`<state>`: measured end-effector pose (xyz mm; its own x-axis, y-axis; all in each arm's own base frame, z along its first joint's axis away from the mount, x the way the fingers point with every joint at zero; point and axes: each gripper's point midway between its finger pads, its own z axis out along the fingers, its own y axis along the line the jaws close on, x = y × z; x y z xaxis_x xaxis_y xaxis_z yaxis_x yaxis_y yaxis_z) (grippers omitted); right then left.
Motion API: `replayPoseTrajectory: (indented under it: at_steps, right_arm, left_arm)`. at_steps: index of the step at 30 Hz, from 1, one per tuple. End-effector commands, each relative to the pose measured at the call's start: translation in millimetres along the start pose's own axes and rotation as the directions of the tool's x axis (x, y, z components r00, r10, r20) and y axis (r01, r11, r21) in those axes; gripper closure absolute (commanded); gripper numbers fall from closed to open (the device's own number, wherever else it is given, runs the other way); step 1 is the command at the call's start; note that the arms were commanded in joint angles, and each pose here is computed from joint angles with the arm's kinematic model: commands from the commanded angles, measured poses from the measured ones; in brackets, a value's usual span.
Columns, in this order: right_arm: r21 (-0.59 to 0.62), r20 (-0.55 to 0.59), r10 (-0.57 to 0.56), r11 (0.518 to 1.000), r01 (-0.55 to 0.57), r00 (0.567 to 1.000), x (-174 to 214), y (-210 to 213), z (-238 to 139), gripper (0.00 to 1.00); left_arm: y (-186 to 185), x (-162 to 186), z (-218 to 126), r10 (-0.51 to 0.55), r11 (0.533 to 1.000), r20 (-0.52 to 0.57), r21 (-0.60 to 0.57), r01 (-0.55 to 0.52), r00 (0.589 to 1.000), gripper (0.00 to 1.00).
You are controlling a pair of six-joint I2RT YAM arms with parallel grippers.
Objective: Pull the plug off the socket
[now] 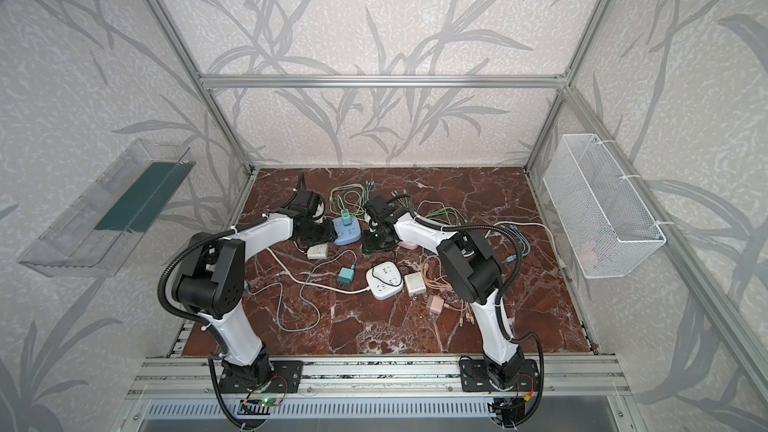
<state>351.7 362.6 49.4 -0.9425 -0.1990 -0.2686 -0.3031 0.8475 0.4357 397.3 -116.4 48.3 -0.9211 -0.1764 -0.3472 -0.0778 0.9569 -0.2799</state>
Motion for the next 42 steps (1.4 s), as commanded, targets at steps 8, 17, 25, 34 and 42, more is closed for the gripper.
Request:
replayPoseTrajectory:
  at_steps: [8,17,25,34,42]
  right_arm:
    - [0.033,0.027,-0.033,0.999,0.032,0.999,-13,3,-14,0.48]
    - [0.083,0.051,-0.024,0.996,0.020,0.998,-21,-6,-29,0.39]
    - [0.063,0.084,-0.036,0.998,0.031,0.996,-30,3,-42,0.41]
    - [-0.013,0.162,-0.043,0.999,0.046,0.986,-45,22,-43,0.58]
    - [-0.083,0.169,-0.043,0.995,0.058,0.985,-62,35,-27,0.61]
  left_arm:
    - [5,-14,-41,0.007,0.998,0.099,-0.061,-0.001,0.995,0.42]
    - [20,-21,-66,0.001,0.988,0.154,-0.156,0.023,0.988,0.35]
    - [18,-27,-85,0.035,0.984,0.209,-0.178,0.003,0.977,0.35]
    - [1,-36,-99,0.100,0.990,0.279,-0.119,-0.069,0.955,0.34]
    - [-15,-45,-113,0.264,0.964,0.309,-0.112,-0.240,0.914,0.34]
